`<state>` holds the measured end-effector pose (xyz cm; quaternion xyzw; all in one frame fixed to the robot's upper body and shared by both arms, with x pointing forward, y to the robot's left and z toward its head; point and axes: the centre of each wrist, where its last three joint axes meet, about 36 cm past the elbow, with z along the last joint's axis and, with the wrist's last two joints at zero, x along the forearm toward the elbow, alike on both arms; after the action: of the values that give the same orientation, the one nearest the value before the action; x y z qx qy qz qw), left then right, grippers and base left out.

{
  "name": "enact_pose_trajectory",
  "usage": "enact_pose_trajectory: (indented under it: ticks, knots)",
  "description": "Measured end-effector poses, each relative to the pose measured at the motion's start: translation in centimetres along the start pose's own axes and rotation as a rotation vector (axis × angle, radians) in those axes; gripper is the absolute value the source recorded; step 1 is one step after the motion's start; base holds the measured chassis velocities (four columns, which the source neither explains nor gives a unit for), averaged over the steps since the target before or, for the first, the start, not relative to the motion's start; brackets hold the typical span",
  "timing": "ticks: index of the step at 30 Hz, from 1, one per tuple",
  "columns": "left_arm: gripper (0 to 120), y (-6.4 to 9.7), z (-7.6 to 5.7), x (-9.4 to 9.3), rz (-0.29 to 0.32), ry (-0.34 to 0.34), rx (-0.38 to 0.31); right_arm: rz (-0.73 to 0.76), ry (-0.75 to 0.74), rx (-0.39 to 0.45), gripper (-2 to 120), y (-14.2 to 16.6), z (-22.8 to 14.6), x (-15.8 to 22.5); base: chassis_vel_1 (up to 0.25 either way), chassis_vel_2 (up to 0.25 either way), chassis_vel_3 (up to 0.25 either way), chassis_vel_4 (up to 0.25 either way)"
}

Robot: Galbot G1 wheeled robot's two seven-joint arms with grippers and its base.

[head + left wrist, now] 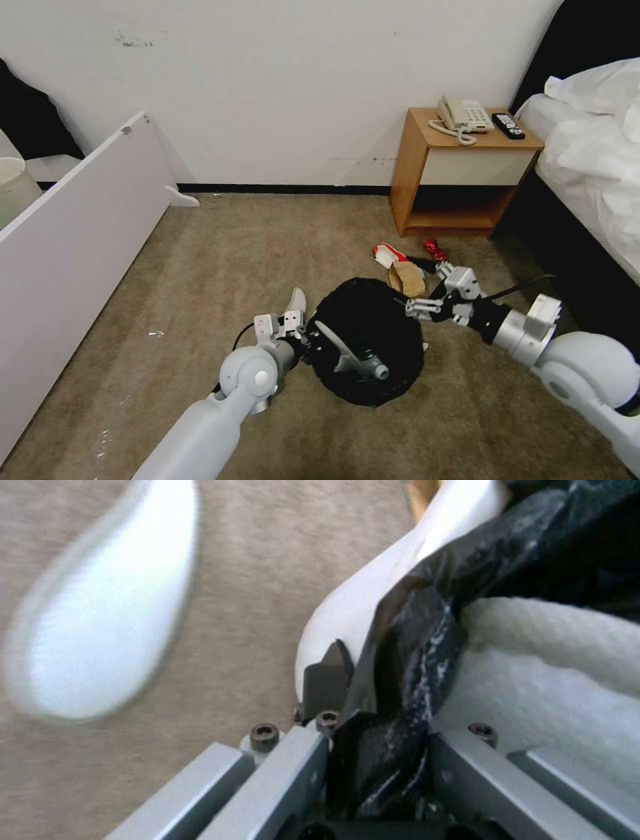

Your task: Pick up the trash bin, then pick up the garbage from the floor and place it into the trash bin.

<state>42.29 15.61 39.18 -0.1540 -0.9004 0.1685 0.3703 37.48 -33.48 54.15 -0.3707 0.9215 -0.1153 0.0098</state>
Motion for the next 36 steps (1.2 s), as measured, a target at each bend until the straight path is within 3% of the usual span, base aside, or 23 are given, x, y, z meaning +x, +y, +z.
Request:
enact_pose_trajectory:
  ticks: [11,25,29,32,36]
  knots:
    - [0,3.6,0.0,1.5,-0.164,-0.091,-0.062,0.09,-0.122,-0.058,82,-0.1,-1.9,-0.5,0.0,0.0,0.0,0.0]
    - [0,5.0,0.3,2.1,-0.247,-0.134,-0.092,0.146,-0.172,-0.135,81,0.5,-1.3,-0.6,0.0,0.0,0.0,0.0]
    - [0,5.8,0.1,2.4,-0.282,-0.157,-0.106,0.181,-0.156,-0.147,81,0.6,-0.5,-0.6,0.0,0.0,0.0,0.0]
    - [0,7.5,-0.8,3.6,-0.333,-0.193,-0.105,0.278,-0.054,-0.198,82,1.4,2.3,-0.6,0.0,0.0,0.0,0.0]
    - [0,8.6,-1.2,4.6,-0.359,-0.214,-0.11,0.341,0.039,-0.22,86,2.2,4.5,-0.7,0.0,0.0,0.0,0.0]
